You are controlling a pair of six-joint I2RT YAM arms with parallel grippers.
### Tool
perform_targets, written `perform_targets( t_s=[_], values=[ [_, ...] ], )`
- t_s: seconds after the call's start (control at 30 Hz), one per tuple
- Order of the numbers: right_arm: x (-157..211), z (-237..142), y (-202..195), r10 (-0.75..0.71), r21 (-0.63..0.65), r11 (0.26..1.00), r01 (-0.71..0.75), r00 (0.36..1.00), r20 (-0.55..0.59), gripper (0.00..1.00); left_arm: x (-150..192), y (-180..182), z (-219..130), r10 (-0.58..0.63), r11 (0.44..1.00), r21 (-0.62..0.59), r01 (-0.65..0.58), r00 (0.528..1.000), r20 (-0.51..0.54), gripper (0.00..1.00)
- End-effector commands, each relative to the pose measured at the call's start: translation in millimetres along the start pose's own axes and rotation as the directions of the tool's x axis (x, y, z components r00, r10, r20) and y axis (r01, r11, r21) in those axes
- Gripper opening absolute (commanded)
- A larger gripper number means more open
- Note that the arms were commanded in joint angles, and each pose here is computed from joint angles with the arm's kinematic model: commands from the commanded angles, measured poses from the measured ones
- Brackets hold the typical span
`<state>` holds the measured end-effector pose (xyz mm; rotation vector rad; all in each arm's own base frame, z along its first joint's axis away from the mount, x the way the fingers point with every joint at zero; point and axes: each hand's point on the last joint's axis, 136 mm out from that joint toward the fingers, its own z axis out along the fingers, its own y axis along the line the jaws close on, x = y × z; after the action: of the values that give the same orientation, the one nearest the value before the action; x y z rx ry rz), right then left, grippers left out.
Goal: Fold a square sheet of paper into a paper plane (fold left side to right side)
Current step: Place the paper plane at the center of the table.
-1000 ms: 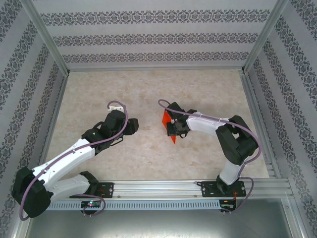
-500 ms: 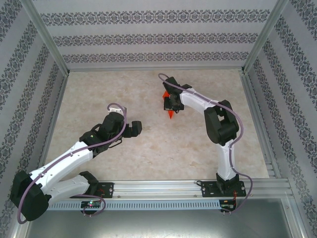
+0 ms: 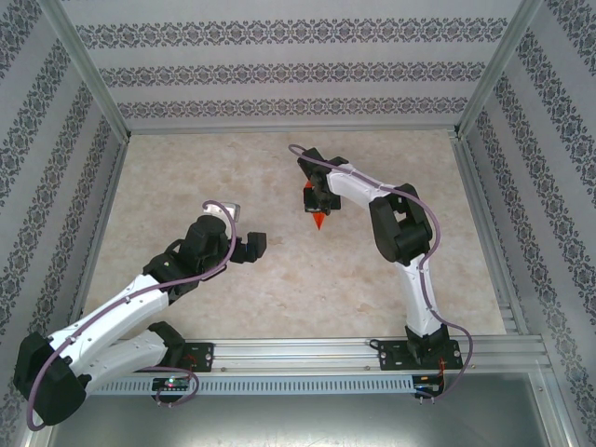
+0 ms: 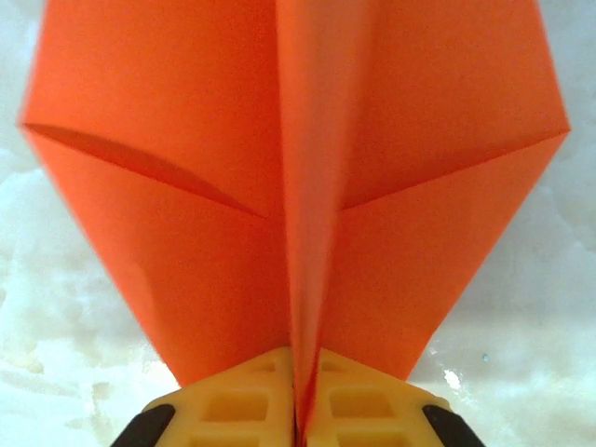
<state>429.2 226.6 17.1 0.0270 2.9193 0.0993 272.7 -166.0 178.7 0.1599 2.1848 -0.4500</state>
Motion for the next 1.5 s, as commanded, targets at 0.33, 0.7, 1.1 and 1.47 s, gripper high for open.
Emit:
perform_targets(
  t_s=[0.33, 0.7, 1.1, 1.47],
  values=[
    [7.7, 1.3, 2.4, -0.055, 0.035, 0.998, 0.056, 0.998, -0.029, 0.17, -17.9, 3.4, -3.1, 0.039, 0.999, -0.016, -0.037, 0.996, 0.075, 1.00],
    [7.7, -34.2, 2.1, -0.096, 0.064, 0.993, 0.094, 0.995, 0.024, 0.33, -16.4, 31.8, -0.5, -0.010, 0.986, -0.165, 0.021, 0.998, 0.068, 1.00],
    [13.8, -135.7, -21.3, -0.129, 0.055, 0.991, 0.119, 0.960, 0.248, 0.53, -33.5, 74.0, -7.8, -0.136, 0.958, -0.234, 0.167, 0.980, 0.143, 1.00],
    [36.4, -195.7, -137.0, -0.010, 0.048, 0.998, -0.029, 0.754, 0.657, 0.98, -53.3, 166.3, -32.0, 0.074, 0.796, -0.583, 0.163, 0.930, 0.360, 1.00]
  ],
)
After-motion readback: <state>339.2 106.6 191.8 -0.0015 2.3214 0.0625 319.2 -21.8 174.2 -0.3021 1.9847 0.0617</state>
